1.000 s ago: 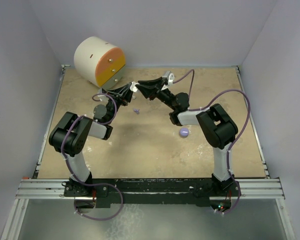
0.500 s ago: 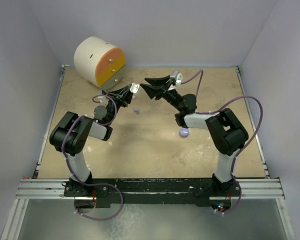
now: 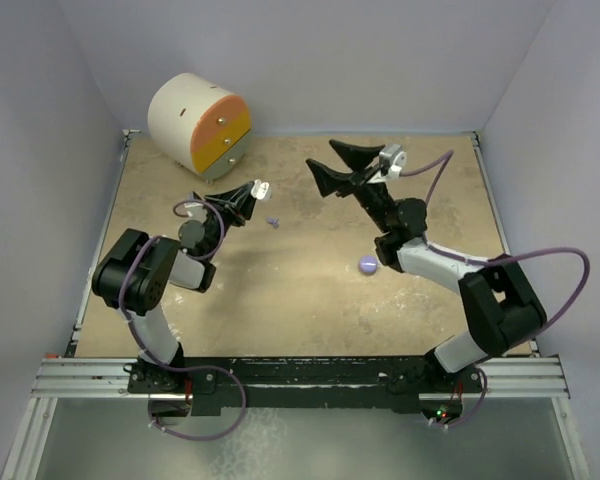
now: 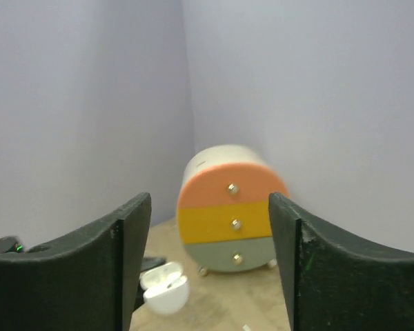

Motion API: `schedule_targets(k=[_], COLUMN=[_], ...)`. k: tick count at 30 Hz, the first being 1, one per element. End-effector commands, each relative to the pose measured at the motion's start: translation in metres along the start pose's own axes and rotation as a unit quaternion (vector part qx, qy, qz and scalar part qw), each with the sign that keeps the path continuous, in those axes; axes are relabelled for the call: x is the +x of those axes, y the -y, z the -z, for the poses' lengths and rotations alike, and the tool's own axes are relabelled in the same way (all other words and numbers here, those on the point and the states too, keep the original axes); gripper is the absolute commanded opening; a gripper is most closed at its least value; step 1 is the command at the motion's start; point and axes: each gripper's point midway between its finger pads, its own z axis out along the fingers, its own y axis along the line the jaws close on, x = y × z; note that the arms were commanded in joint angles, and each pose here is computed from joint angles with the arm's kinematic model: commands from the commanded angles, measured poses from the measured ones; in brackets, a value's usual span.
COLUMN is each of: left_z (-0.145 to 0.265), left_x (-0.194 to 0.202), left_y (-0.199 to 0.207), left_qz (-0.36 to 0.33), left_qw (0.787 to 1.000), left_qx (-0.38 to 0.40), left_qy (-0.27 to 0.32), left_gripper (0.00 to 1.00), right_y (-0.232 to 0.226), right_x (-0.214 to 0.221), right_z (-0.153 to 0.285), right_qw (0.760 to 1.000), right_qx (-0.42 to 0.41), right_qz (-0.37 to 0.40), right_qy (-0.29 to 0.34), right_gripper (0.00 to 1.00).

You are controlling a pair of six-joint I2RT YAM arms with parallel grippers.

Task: Insert the wireless bluetooth earbuds into the charging case
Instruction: Place the earbud in the charging case, then pick up the earbud from the center of the board.

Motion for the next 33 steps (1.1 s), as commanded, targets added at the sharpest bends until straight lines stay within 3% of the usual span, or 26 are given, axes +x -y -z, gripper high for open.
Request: schedule_targets(k=[1, 5, 7, 11, 16, 20, 24, 31, 33], left_z=[0.012, 0.014, 0.015, 0.018, 0.026, 0.032, 0.036, 0.035, 0.035], left_x=[0.028, 0.031, 0.031, 0.027, 0.024, 0.023, 0.019, 0.019, 0.019], left_y=[0.044, 0.042, 0.04, 0.036, 0.045, 0.058, 0.062, 0.06, 0.06], left_qz=[-0.067, -0.107, -0.132, -0.19, -0.255, -0.307, -0.339, -0.348, -0.349], left_qw=[0.994, 0.992, 0.99, 0.981, 0.966, 0.949, 0.936, 0.932, 0.932], left_qx=[0.068, 0.043, 0.026, -0.016, -0.048, -0.067, -0.087, -0.094, -0.094], left_qy=[-0.046, -0.044, -0.038, -0.019, 0.006, 0.022, 0.035, 0.031, 0.031], left_gripper=[0.0, 0.0, 0.0, 0.0, 0.0, 0.0, 0.0, 0.0, 0.0], right_y=[0.022, 0.068, 0.079, 0.086, 0.072, 0.077, 0.088, 0.083, 0.082], right_x=[-0.027, 0.022, 0.031, 0.031, 0.032, 0.06, 0.092, 0.088, 0.089], right_z=[-0.025, -0.019, -0.014, 0.005, 0.013, 0.016, 0.024, 0.026, 0.026], right_qw=[0.997, 0.968, 0.955, 0.947, 0.961, 0.949, 0.924, 0.932, 0.932], right_qx=[0.058, 0.172, 0.201, 0.236, 0.182, 0.183, 0.2, 0.194, 0.193], right_qz=[0.042, 0.037, 0.043, 0.045, 0.023, -0.006, -0.015, -0.022, -0.022], right_qy=[-0.028, -0.178, -0.213, -0.214, -0.206, -0.258, -0.325, -0.306, -0.306], right_gripper=[0.83, 1.0, 1.0, 1.0, 1.0, 1.0, 0.94, 0.7, 0.68])
